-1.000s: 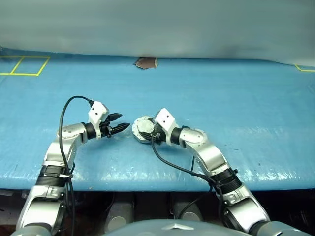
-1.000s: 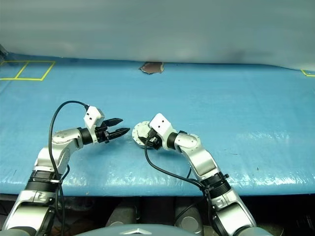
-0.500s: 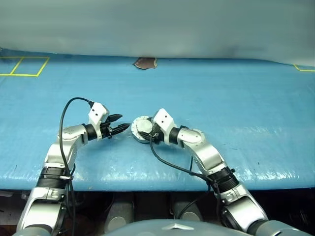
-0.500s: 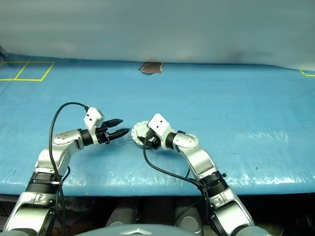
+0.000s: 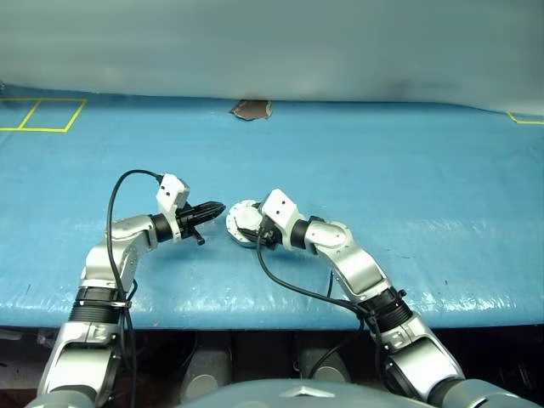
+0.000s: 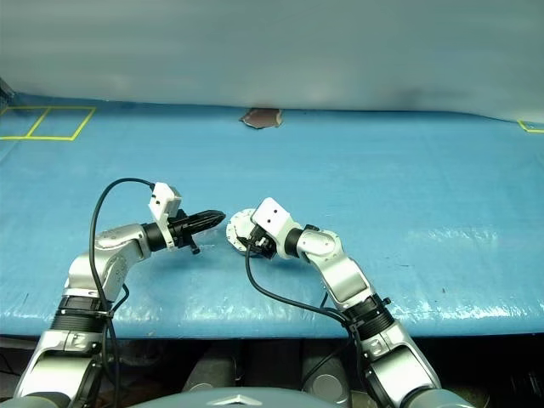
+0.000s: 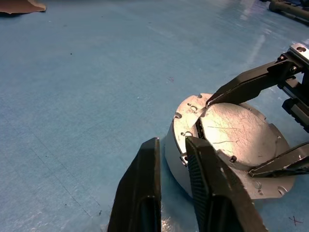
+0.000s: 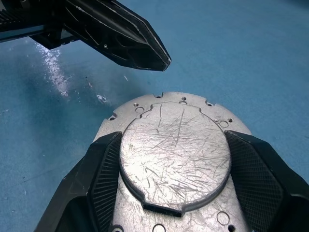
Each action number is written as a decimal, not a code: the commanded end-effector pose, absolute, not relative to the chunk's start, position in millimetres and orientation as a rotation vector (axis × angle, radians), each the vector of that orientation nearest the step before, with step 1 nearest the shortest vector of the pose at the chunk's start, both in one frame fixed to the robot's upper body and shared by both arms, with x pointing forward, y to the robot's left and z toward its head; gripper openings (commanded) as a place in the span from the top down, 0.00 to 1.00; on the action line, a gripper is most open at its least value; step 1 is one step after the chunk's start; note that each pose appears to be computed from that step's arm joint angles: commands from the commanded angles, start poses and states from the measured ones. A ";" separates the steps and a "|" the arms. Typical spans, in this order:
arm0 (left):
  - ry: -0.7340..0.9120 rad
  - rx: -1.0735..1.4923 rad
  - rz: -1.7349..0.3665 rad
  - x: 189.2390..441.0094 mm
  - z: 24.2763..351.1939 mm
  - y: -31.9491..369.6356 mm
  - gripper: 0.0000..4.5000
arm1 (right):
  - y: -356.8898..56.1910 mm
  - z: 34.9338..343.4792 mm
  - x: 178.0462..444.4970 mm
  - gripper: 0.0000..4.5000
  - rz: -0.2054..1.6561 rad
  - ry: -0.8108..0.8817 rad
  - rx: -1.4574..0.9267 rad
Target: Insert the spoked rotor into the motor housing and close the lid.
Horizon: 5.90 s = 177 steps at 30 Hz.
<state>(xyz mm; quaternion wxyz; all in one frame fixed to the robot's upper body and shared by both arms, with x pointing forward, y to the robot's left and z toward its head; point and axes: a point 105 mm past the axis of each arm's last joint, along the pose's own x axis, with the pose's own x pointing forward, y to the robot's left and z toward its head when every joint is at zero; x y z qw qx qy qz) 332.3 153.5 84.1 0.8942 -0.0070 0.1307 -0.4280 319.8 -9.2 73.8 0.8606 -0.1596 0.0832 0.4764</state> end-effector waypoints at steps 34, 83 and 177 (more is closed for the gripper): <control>0.412 -0.052 -0.951 316.7 47.0 125.9 1.00 | -17.6 73.3 317.9 0.11 0.972 0.204 -0.356; 0.368 -0.093 -0.969 308.2 42.3 111.3 1.00 | -54.8 63.6 296.1 0.05 0.673 0.584 0.936; 0.155 -1.445 -0.954 328.0 123.4 62.7 0.43 | -50.8 170.5 304.9 0.73 0.735 0.187 1.236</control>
